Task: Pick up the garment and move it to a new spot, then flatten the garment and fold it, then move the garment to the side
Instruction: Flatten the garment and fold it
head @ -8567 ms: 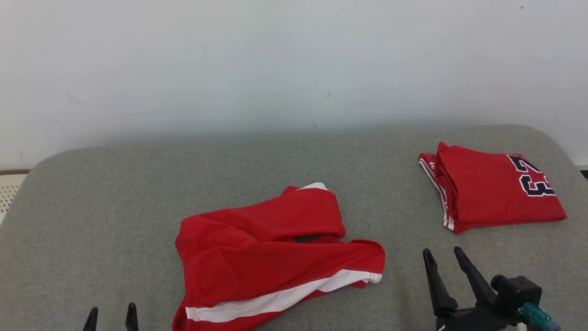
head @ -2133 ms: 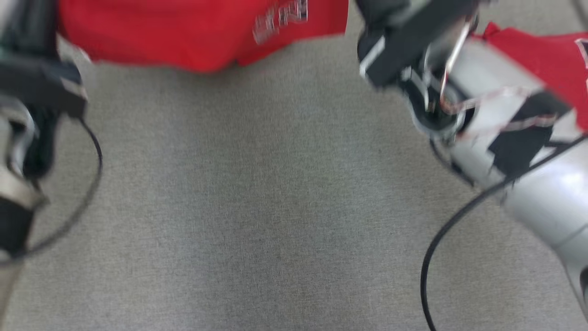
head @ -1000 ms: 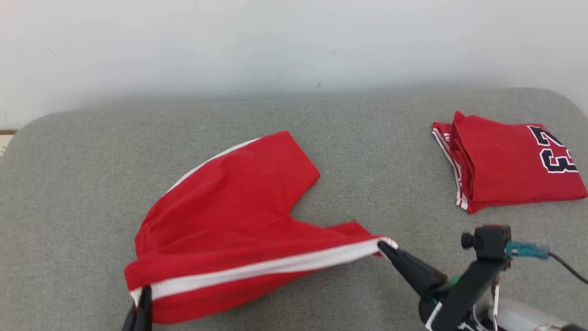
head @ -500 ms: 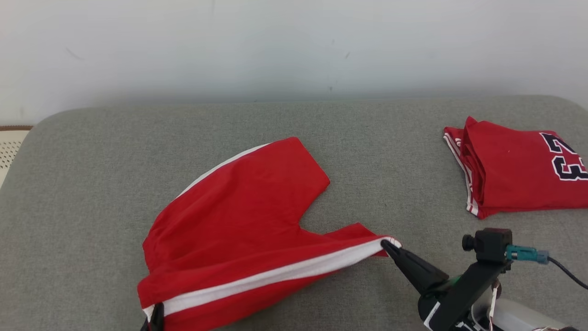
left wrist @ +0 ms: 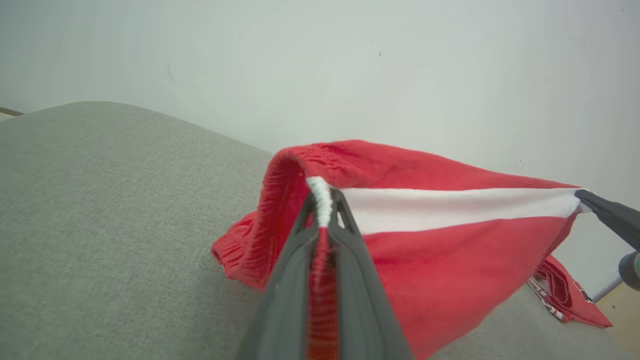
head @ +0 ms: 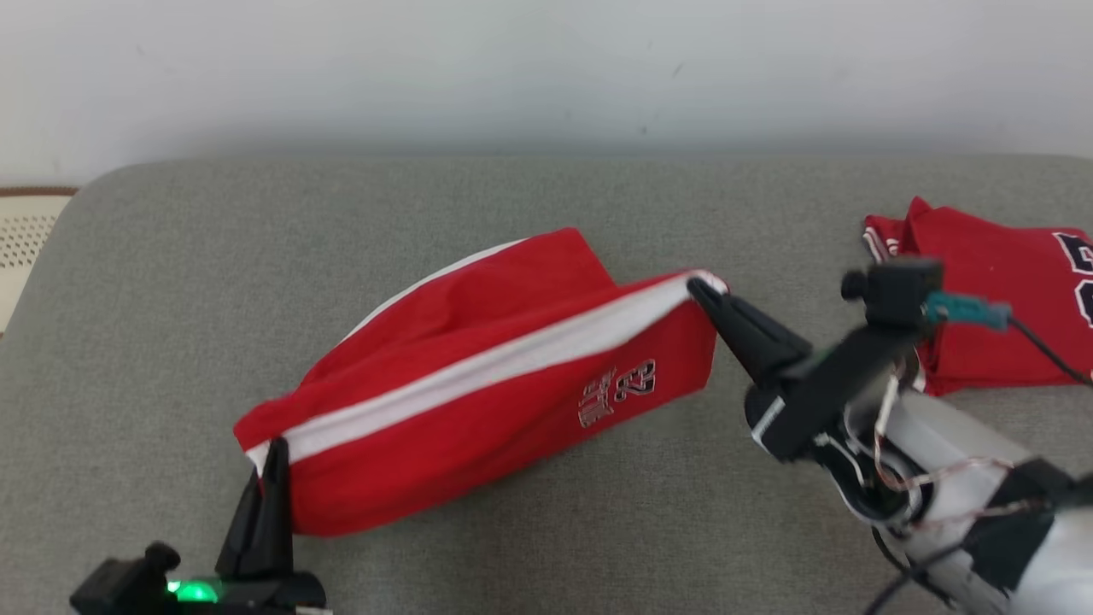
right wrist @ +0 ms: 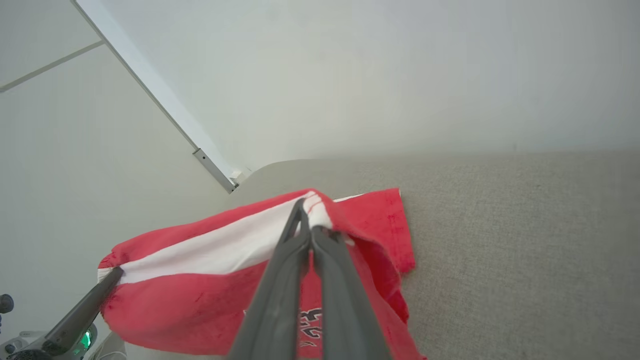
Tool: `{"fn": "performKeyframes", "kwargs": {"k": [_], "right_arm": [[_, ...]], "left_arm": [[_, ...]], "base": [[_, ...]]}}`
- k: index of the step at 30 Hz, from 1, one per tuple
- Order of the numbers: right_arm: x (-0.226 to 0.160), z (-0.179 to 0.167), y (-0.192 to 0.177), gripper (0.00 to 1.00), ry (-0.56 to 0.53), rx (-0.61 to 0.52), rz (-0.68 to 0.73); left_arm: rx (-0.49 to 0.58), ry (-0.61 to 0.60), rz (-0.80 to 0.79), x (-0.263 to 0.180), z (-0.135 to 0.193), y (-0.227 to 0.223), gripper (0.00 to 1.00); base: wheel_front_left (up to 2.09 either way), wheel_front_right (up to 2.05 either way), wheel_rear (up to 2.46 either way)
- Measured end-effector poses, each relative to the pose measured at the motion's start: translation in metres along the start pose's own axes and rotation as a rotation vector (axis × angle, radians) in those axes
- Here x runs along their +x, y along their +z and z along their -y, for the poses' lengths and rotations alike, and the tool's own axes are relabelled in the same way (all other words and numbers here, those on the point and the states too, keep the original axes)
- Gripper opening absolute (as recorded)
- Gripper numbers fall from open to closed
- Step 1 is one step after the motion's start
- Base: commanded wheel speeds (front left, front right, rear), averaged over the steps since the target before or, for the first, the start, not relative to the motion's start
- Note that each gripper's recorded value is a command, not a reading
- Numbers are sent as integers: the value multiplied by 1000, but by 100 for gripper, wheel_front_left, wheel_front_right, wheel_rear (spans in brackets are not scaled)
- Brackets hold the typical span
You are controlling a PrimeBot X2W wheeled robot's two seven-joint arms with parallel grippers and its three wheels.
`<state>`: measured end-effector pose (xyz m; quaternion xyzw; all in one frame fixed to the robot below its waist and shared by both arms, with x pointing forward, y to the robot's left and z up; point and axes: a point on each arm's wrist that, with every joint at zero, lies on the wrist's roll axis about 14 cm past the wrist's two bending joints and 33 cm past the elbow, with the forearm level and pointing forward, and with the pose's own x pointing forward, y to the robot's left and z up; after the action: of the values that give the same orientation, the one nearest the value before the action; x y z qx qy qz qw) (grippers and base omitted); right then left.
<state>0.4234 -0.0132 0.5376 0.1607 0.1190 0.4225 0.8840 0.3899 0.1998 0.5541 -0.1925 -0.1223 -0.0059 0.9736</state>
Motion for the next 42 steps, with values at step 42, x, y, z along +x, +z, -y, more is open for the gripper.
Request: {"fn": "performKeyframes", "kwargs": {"k": [42], "right_arm": [[170, 115, -33, 0, -180, -115, -150]], "left_arm": [[74, 74, -152, 103, -50, -75, 0]], "base": [[0, 0, 0]]}}
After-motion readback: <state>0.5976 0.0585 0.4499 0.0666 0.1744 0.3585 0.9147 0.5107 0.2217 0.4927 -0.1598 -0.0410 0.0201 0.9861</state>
